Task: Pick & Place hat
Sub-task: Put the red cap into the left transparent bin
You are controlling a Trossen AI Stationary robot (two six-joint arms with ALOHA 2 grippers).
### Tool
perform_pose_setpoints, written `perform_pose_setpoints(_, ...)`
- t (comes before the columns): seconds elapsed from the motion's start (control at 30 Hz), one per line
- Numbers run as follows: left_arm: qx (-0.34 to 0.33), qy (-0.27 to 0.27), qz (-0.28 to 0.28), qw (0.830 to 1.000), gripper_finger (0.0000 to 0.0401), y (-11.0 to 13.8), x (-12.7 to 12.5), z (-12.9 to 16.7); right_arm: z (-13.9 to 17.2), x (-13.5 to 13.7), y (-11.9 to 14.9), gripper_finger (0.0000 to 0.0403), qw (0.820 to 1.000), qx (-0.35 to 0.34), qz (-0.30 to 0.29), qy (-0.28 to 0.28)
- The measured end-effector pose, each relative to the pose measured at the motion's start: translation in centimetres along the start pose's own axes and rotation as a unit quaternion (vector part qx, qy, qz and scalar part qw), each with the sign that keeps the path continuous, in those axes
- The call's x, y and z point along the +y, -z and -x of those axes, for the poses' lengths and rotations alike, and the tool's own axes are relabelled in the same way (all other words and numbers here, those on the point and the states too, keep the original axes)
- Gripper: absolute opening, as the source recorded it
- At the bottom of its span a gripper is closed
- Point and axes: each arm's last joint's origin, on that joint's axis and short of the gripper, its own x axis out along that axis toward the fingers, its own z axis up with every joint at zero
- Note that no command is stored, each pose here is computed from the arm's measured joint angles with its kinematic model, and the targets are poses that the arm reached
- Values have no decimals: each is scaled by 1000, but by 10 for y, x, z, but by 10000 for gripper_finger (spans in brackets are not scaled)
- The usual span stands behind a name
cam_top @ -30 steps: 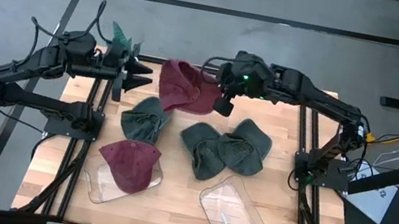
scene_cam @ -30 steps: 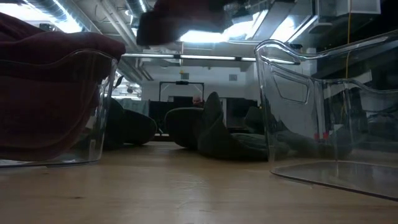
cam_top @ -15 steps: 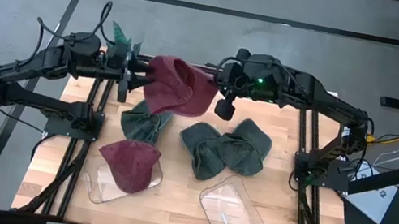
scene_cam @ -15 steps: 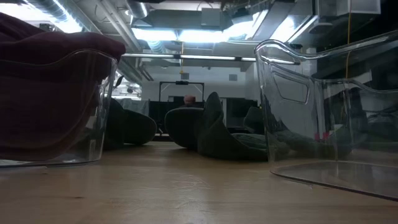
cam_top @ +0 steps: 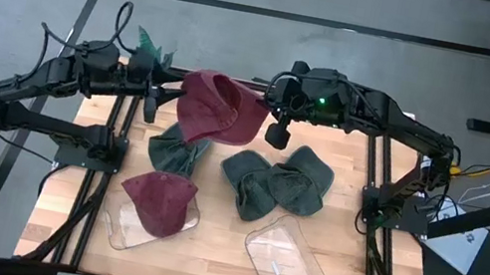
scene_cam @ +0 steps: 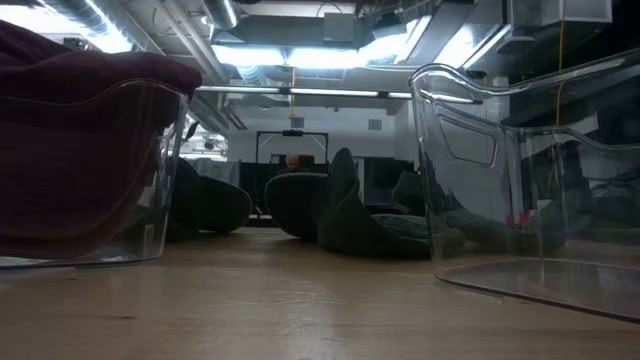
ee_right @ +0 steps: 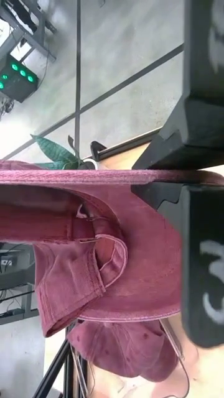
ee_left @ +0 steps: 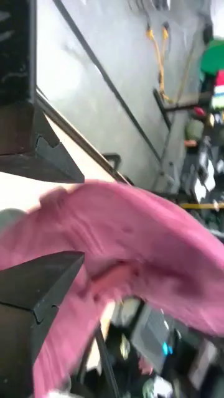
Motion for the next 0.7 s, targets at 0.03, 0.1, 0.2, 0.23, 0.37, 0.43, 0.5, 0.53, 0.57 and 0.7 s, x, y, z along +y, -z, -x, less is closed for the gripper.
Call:
perform_pose_setpoints(0.03, 3, -9, 0, 1000, 184, 1, 1, 0, 0, 0, 0, 17, 1000, -1, 0, -1)
perform_pose_setpoints(0.1, 5, -18, 5, 1000, 184, 1, 1, 1, 0, 1, -1, 17, 1000, -4, -1, -8)
perform_pose_setpoints(0.2, 7, -18, 9, 1000, 184, 2, 1, 0, 0, 1, -3, 17, 1000, -17, 1, -12)
perform_pose_setpoints(0.23, 7, -18, 10, 1000, 184, 2, 1, -1, 0, 1, -4, 17, 1000, -22, 1, -15)
perform_pose_setpoints(0.37, 10, -18, 26, 999, 184, 2, 1, -3, 0, 1, -6, 17, 999, -34, 7, -24)
perform_pose_setpoints(0.43, 15, -6, 33, 999, 184, 2, 0, -5, 0, 1, -7, 17, 999, -37, 10, -24)
perform_pose_setpoints(0.5, 21, 10, 33, 999, 184, 2, -1, -8, 0, 1, -7, 17, 999, -38, 10, -25)
perform_pose_setpoints(0.53, 20, 17, 34, 999, 184, 2, -2, -10, 0, 1, -7, 17, 999, -38, 10, -25)
perform_pose_setpoints(0.57, 19, 24, 40, 999, 184, 1, -3, -11, 0, 1, -7, 17, 999, -38, 10, -25)
perform_pose_setpoints(0.7, 18, 39, 54, 998, 167, 0, -5, -17, 0, 1, -7, 17, 999, -38, 10, -25)
